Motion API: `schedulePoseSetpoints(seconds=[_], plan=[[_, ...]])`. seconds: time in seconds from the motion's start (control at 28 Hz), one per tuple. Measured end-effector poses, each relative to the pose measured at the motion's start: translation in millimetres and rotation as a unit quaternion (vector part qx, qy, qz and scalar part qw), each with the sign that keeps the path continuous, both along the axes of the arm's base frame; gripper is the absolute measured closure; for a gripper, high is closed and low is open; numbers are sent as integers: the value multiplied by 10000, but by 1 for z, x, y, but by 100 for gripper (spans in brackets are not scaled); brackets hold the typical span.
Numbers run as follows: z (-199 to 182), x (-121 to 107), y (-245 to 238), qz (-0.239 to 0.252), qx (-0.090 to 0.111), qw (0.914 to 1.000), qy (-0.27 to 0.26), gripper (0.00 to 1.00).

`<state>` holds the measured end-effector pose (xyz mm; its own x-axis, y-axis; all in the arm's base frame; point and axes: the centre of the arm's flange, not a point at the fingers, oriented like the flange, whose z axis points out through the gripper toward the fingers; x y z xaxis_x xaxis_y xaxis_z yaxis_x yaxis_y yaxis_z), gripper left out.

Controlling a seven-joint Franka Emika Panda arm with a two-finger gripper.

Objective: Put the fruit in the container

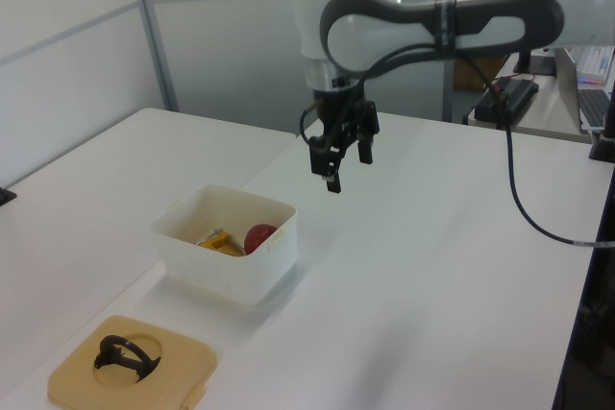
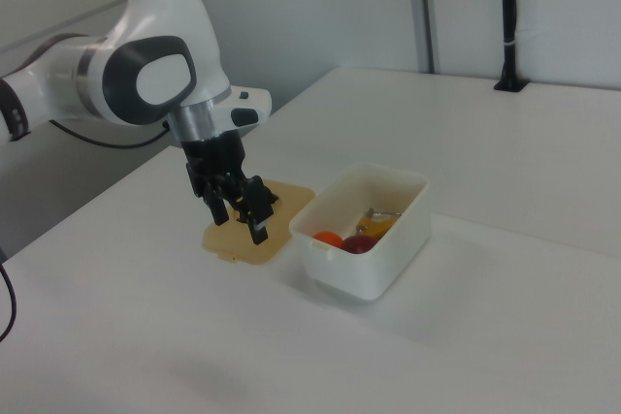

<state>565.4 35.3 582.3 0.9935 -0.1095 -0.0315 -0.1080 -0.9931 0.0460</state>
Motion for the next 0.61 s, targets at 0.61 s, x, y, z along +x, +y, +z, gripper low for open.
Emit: schedulePoseSetpoints(seconds=[0.61], plan=[[15,-1,-23,150,116,9993,-325,0]])
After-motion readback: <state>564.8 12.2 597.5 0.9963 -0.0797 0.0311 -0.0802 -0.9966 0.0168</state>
